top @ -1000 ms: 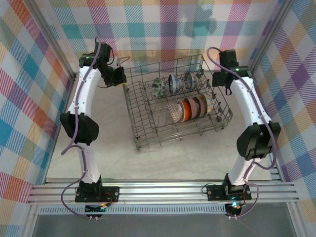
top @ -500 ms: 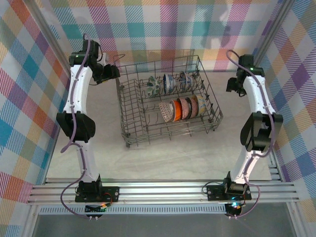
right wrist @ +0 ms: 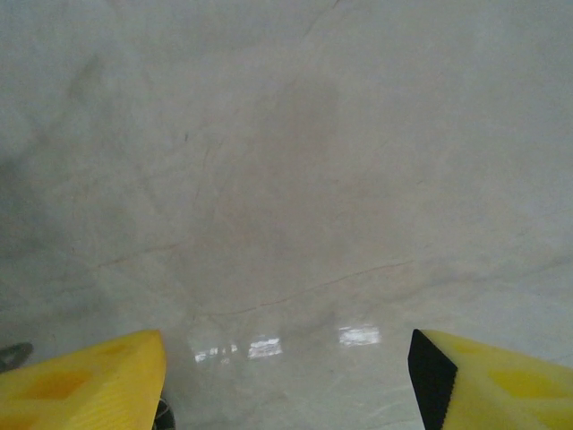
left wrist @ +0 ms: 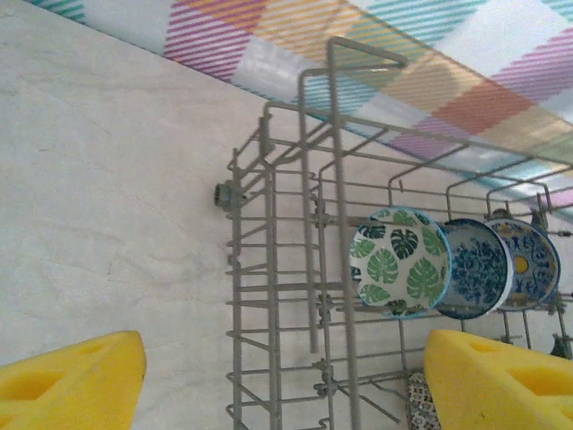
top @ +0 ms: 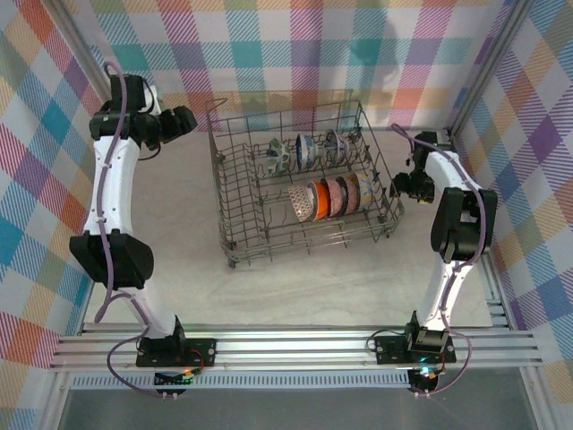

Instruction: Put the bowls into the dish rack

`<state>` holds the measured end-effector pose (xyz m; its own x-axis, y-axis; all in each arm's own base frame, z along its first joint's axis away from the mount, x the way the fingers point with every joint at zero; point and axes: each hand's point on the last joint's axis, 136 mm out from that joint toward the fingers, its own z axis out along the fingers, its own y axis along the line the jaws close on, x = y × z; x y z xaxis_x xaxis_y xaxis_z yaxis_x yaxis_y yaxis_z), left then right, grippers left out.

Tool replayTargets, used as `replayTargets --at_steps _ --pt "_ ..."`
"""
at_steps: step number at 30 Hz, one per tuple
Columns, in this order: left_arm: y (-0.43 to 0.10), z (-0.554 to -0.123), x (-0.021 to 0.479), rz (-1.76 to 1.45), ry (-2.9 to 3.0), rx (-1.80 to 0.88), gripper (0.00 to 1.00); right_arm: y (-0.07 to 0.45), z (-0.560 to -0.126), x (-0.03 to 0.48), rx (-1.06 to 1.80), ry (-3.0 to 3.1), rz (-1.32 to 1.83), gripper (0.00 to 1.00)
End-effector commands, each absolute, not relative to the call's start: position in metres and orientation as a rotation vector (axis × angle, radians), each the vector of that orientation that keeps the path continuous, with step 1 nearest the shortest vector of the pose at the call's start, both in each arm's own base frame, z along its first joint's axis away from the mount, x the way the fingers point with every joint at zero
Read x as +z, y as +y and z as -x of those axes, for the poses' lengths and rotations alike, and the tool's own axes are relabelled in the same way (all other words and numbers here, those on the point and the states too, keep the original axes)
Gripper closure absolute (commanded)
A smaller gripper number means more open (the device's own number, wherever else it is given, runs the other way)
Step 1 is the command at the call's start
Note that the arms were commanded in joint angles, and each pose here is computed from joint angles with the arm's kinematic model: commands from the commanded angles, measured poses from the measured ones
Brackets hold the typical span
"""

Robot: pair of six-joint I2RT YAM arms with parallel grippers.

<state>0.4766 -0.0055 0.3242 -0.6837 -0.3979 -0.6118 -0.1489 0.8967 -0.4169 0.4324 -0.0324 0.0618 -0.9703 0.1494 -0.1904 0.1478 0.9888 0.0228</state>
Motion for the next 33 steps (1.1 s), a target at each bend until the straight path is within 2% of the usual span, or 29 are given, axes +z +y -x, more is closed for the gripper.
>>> replayTargets --at_steps 1,6,12,20,23,27,30,32,33 --pt "0.005 -0.478 0.315 0.449 2.296 -0.441 0.18 -0.006 -0.426 0.064 0.154 2.919 -0.125 0.28" --pt "0.018 -0.472 0.297 0.551 2.297 -0.492 0.18 0.018 -0.407 0.059 0.201 2.953 -0.024 0.27" --pt "0.037 -0.464 0.275 0.629 2.35 -0.433 0.18 0.044 -0.384 0.065 0.283 2.964 -0.022 0.28" --pt "0.095 -0.459 0.236 0.791 2.363 -0.288 0.18 0.082 -0.342 0.07 0.361 3.063 0.0 0.27" --pt "0.1 -0.46 0.218 0.789 2.4 -0.269 0.18 0.079 -0.335 0.069 0.323 3.077 -0.013 0.27" --pt "0.1 -0.462 0.2 0.759 2.421 -0.268 0.18 0.069 -0.347 0.083 0.29 3.016 -0.002 0.26" --pt "0.106 -0.459 0.191 0.744 2.415 -0.205 0.18 0.043 -0.366 0.094 0.159 2.959 -0.048 0.17" --pt "0.113 -0.453 0.18 0.736 2.394 -0.139 0.17 0.018 -0.384 0.101 0.078 2.864 -0.134 0.03" --pt "0.118 -0.446 0.17 0.756 2.398 -0.089 0.16 0.009 -0.391 0.104 0.078 2.818 -0.186 0.01"
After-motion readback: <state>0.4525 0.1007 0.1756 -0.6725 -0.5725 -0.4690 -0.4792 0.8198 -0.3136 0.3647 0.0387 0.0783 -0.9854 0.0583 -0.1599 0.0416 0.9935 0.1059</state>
